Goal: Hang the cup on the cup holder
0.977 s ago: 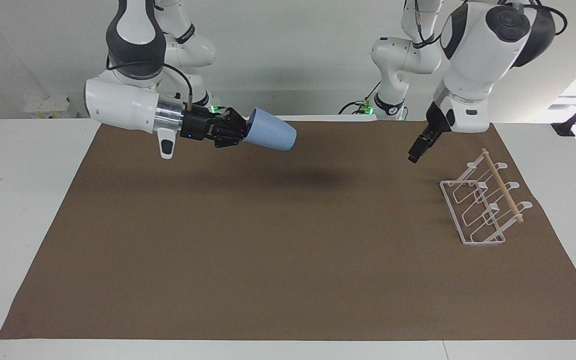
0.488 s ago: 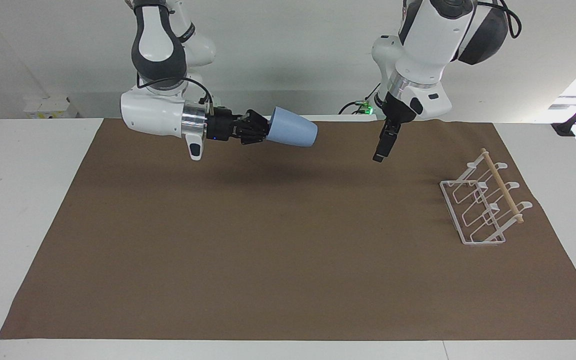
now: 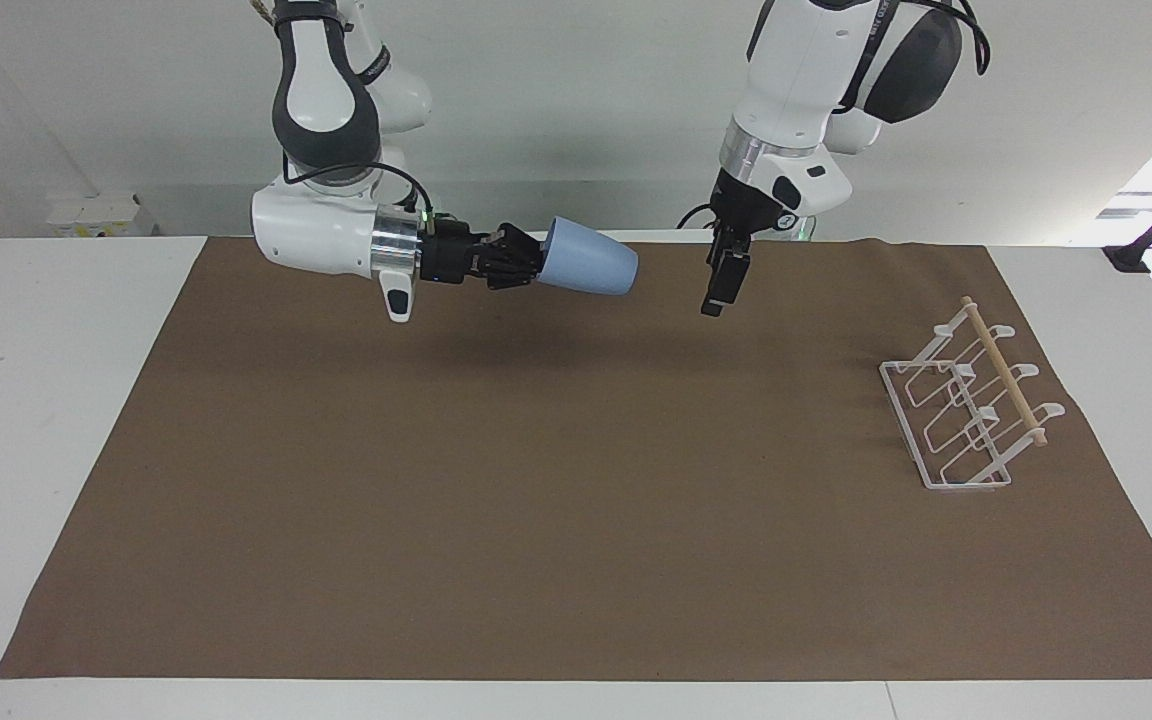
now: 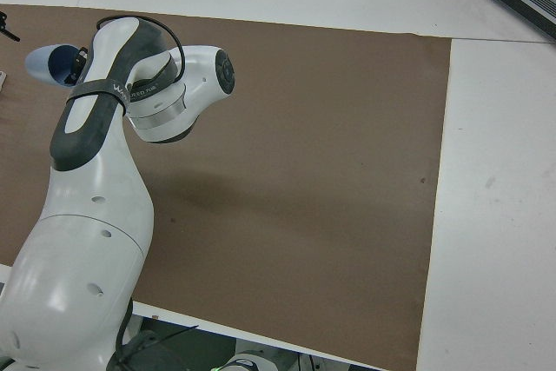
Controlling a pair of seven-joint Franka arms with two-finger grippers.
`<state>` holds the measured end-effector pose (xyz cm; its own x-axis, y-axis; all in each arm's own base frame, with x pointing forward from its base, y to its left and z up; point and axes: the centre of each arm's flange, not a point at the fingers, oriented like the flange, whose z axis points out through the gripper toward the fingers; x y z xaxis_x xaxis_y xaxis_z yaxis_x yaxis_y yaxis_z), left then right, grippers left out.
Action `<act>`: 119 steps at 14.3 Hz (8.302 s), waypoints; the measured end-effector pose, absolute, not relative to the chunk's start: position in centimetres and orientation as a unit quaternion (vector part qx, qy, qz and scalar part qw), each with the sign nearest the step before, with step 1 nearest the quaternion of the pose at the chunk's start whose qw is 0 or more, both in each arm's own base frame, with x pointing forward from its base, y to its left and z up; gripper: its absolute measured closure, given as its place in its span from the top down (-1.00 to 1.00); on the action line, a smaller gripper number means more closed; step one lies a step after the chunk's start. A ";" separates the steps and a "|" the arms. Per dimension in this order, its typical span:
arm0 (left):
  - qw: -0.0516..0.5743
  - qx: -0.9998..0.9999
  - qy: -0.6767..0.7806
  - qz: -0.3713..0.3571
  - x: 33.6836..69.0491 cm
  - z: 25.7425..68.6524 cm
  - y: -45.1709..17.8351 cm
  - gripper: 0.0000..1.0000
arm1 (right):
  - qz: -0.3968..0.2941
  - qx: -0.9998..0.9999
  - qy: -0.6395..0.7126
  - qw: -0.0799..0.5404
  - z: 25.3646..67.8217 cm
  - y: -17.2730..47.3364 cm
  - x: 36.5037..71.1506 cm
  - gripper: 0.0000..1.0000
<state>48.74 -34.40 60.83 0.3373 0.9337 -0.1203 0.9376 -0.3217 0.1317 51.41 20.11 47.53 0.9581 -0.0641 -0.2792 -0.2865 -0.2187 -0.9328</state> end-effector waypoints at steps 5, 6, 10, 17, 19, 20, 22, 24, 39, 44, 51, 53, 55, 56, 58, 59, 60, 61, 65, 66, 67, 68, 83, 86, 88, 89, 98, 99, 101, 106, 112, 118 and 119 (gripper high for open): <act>0.102 0.804 0.585 -0.024 49.5 58.9 -38.5 1.00 | 0.097 -0.777 0.112 0.612 47.0 20.9 50.9 -0.91; 0.102 0.804 0.586 -0.026 49.7 58.5 -39.1 1.00 | 0.098 -0.777 0.112 0.612 47.0 20.9 50.9 -0.91; 0.105 0.802 0.587 -0.033 49.9 58.4 -39.8 1.00 | 0.098 -0.777 0.113 0.612 47.0 20.9 50.9 -0.91; 0.071 0.808 0.581 -0.063 48.5 57.8 -40.3 1.00 | 0.098 -0.777 0.113 0.612 47.0 20.9 50.9 -0.91; 0.070 0.808 0.581 -0.071 48.2 57.8 -40.6 1.00 | 0.098 -0.777 0.113 0.612 46.9 20.8 50.9 -0.91; 0.071 0.807 0.581 -0.072 48.2 57.8 -40.6 1.00 | 0.098 -0.777 0.113 0.612 46.9 20.8 50.9 -0.91; 0.075 0.807 0.581 -0.074 48.0 58.2 -40.9 1.00 | 0.098 -0.777 0.113 0.612 46.9 20.8 50.9 -0.91; 0.080 0.803 0.585 -0.080 47.5 58.7 -41.5 1.00 | 0.098 -0.777 0.113 0.612 46.9 20.8 50.9 -0.91; 0.135 0.780 0.606 -0.078 44.1 61.5 -46.7 0.95 | 0.097 -0.776 0.112 0.613 47.1 20.8 50.6 -0.91; 0.141 0.782 0.603 -0.066 44.2 61.7 -46.8 0.66 | 0.098 -0.775 0.118 0.613 47.0 20.7 50.7 -0.91; 0.140 0.787 0.599 -0.050 43.9 61.6 -47.1 0.66 | 0.095 -0.775 0.120 0.613 47.1 20.6 50.8 -0.37; 0.139 0.787 0.599 -0.050 43.9 61.6 -47.1 0.66 | 0.092 -0.775 0.121 0.614 47.3 20.4 50.9 0.08; 0.139 0.787 0.599 -0.050 43.8 61.6 -47.1 0.66 | 0.087 -0.785 0.114 0.602 47.3 19.9 51.1 0.48; 0.139 0.787 0.598 -0.050 43.8 61.6 -47.1 0.66 | 0.080 -0.806 0.100 0.578 47.4 19.4 51.2 0.73; 0.139 0.788 0.598 -0.050 43.8 61.6 -47.2 0.66 | 0.058 -0.856 0.065 0.509 47.8 17.1 51.7 0.99; 0.139 0.788 0.598 -0.050 43.8 61.6 -47.2 0.66 | 0.046 -0.877 0.053 0.475 48.2 15.6 52.0 0.99; 0.138 0.788 0.598 -0.050 43.8 61.6 -47.2 0.66 | 0.034 -0.894 0.045 0.444 48.6 13.9 52.3 0.99; 0.137 0.788 0.598 -0.049 43.8 61.5 -47.1 0.66 | 0.024 -0.911 0.039 0.411 48.8 12.1 52.4 0.99; 0.080 0.812 0.578 -0.014 44.8 60.3 -44.9 0.66 | 0.005 -0.965 0.010 0.262 48.7 5.7 52.4 0.99; 0.058 0.821 0.568 -0.011 45.6 59.9 -43.5 0.66 | 0.004 -0.975 0.002 0.223 48.5 4.2 52.4 0.99; 0.036 0.829 0.558 -0.005 46.7 59.4 -41.6 0.66 | 0.002 -0.983 -0.007 0.184 48.6 3.0 52.5 0.99; 0.013 0.836 0.549 0.011 48.2 59.1 -39.3 0.66 | 0.000 -0.989 -0.018 0.147 48.9 1.9 52.6 0.99; -0.405 0.678 0.434 0.432 58.7 41.4 -18.0 0.66 | 0.068 -0.997 0.010 -0.032 62.2 -6.5 54.3 0.99; -0.451 0.635 0.412 0.473 59.6 37.7 -15.3 0.66 | 0.075 -0.997 0.021 -0.028 61.7 -7.6 53.6 0.99; -0.465 0.628 0.402 0.476 59.3 36.3 -14.4 0.66 | 0.080 -0.996 0.025 -0.026 61.3 -8.0 53.5 0.99; -0.468 0.627 0.401 0.477 59.2 35.9 -14.3 0.66 | 0.082 -0.996 0.024 -0.026 61.1 -7.9 53.5 0.99; -0.490 0.605 0.386 0.495 59.2 32.3 -11.3 0.66 | 0.085 -0.996 0.022 -0.025 60.8 -7.6 53.5 0.99; -0.490 0.605 0.385 0.495 59.2 32.0 -11.3 0.66 | 0.085 -0.996 0.022 -0.025 60.8 -7.6 53.5 0.99; -0.489 0.605 0.386 0.497 59.1 31.8 -11.4 0.66 | 0.085 -0.996 0.022 -0.025 60.8 -7.6 53.5 0.99; -0.490 0.601 0.388 0.499 58.8 30.1 -11.0 0.66 | 0.085 -0.996 0.022 -0.025 60.8 -7.6 53.5 0.99; -0.497 0.597 0.382 0.500 58.7 26.3 -10.3 0.66 | 0.085 -0.996 0.022 -0.025 60.8 -7.6 53.5 0.99; -0.492 0.601 0.387 0.497 59.7 24.5 -9.6 0.82 | 0.085 -0.996 0.022 -0.025 60.8 -7.6 53.5 0.99; -0.487 0.602 0.389 0.498 60.0 24.7 -9.6 0.98 | 0.085 -0.996 0.022 -0.025 60.8 -7.6 53.5 0.99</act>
<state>59.97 -9.62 24.75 0.2009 -0.0163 0.9795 0.9544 -0.2220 -0.1994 53.51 -7.63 60.80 0.9847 -0.0473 -0.1680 -0.0388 -0.9978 0.0537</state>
